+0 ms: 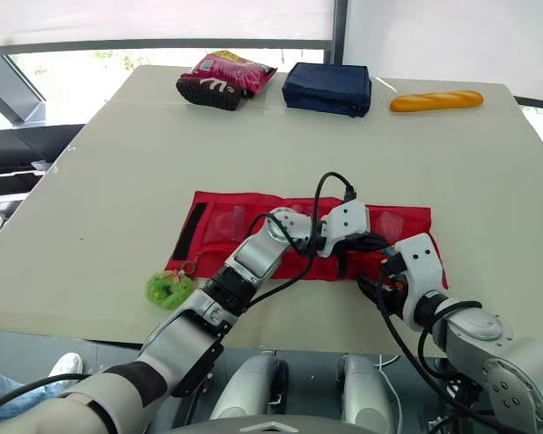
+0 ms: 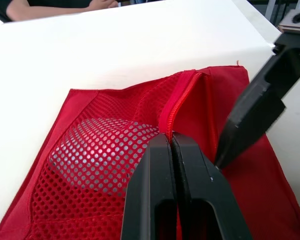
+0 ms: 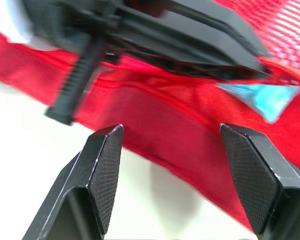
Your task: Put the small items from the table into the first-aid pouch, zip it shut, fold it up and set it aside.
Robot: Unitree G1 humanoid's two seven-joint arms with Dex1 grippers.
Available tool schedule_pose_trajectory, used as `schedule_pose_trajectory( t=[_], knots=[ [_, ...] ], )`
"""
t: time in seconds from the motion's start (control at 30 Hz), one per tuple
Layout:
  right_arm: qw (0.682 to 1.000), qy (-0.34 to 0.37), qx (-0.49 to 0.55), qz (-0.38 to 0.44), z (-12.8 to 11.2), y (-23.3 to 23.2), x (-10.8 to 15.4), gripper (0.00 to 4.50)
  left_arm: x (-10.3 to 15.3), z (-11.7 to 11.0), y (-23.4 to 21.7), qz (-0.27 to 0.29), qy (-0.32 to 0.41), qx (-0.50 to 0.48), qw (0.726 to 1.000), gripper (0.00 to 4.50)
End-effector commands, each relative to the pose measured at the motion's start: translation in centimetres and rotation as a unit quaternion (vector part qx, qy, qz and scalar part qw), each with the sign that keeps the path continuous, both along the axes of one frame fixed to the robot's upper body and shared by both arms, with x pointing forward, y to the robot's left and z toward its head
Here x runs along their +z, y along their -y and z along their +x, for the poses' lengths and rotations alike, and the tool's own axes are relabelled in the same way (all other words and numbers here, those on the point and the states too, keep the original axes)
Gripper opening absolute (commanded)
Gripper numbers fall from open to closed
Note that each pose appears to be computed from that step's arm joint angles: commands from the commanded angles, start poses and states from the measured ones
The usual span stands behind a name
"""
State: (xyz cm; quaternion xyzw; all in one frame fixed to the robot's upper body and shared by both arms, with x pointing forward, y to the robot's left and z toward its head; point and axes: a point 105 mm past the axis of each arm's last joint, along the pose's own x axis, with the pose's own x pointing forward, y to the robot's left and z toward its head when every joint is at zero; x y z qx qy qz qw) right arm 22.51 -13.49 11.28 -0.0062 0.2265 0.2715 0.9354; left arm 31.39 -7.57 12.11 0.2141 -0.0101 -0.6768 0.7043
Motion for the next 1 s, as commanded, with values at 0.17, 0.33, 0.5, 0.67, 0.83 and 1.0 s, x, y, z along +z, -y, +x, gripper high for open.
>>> schedule_pose_trajectory(
  t=[0.17, 0.33, 0.5, 0.67, 0.83, 1.0],
  knots=[
    [0.995, 0.103, 0.013, -0.009, -2.1, 3.3, 3.2, 3.26, 1.1, 0.0, 0.3, -0.021, 0.018, -0.004, 1.0, 0.0],
    [0.99, 0.084, -0.116, -0.009, -2.2, 9.9, 2.0, 4.07, 1.3, -0.7, 0.6, -0.029, 0.014, -0.023, 0.999, 0.0],
    [0.985, 0.06, -0.162, 0.027, -2.2, 11.0, 0.4, 4.5, 2.0, -1.0, 0.6, -0.043, -0.024, -0.031, 0.998, 0.67],
    [0.982, 0.025, -0.16, 0.095, -2.0, 9.9, -1.1, 4.5, 4.1, -1.7, -1.0, -0.082, -0.02, -0.058, 0.995, 2.63],
    [0.983, -0.003, -0.146, 0.114, -1.8, 9.2, -2.4, 4.5, 6.3, -3.5, -4.6, -0.108, -0.028, -0.118, 0.987, 4.28],
    [0.981, -0.009, -0.141, 0.13, -0.5, 9.4, -2.9, 4.5, 7.5, -2.5, -10.5, -0.073, -0.004, -0.082, 0.994, 4.41]
  ],
)
